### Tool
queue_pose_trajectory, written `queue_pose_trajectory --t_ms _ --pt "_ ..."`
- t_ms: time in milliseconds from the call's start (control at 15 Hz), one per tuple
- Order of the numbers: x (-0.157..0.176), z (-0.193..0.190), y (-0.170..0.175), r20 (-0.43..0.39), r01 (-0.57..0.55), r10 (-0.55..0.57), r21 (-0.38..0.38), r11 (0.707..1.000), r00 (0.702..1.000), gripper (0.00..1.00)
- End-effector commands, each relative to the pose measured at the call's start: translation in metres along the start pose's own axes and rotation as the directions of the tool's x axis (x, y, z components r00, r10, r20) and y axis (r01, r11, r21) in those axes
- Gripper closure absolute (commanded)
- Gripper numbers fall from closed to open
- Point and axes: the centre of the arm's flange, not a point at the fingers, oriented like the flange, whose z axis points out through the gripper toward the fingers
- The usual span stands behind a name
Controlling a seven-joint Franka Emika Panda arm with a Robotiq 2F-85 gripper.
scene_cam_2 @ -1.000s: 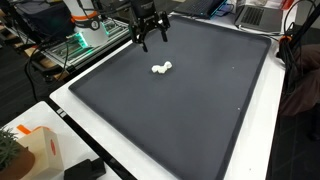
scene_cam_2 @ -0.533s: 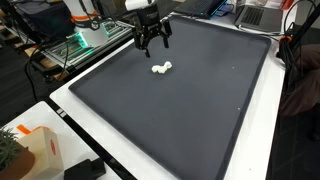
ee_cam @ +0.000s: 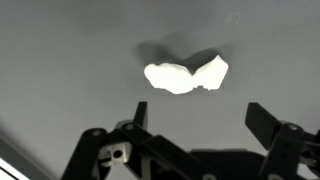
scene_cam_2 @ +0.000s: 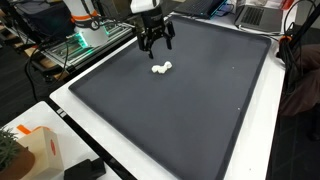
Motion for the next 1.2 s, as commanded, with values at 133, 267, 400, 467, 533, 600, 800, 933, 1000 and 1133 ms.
queue_pose_trajectory --t_ms 133,267,400,467,533,600,800,933,1000,1133 --pt "0.031 -0.005 -0.012 0.097 0.001 0.002 -0.039 0.999 0.995 0.00" --pt "0.041 -0.008 -0.017 0.137 0.008 0.000 -0.058 0.998 0.991 0.00" --pt "0.050 -0.009 -0.021 0.169 0.015 -0.003 -0.070 0.997 0.986 0.00" --pt "0.054 -0.010 -0.023 0.181 0.016 -0.003 -0.070 0.997 0.983 0.00" --pt "0.060 -0.011 -0.025 0.198 0.006 0.006 -0.062 0.998 0.980 0.00" --pt "0.047 -0.015 -0.022 0.158 0.005 0.005 -0.066 0.998 0.987 0.00" --pt "0.052 -0.017 -0.024 0.155 0.005 0.005 -0.064 0.998 0.988 0.00" --pt "0.056 -0.017 -0.027 0.182 0.000 0.012 -0.064 0.998 0.983 0.00" --pt "0.062 -0.022 -0.029 0.208 0.001 0.012 -0.059 0.998 0.978 0.00" --pt "0.071 -0.026 -0.032 0.292 0.013 -0.002 -0.035 0.999 0.956 0.00"
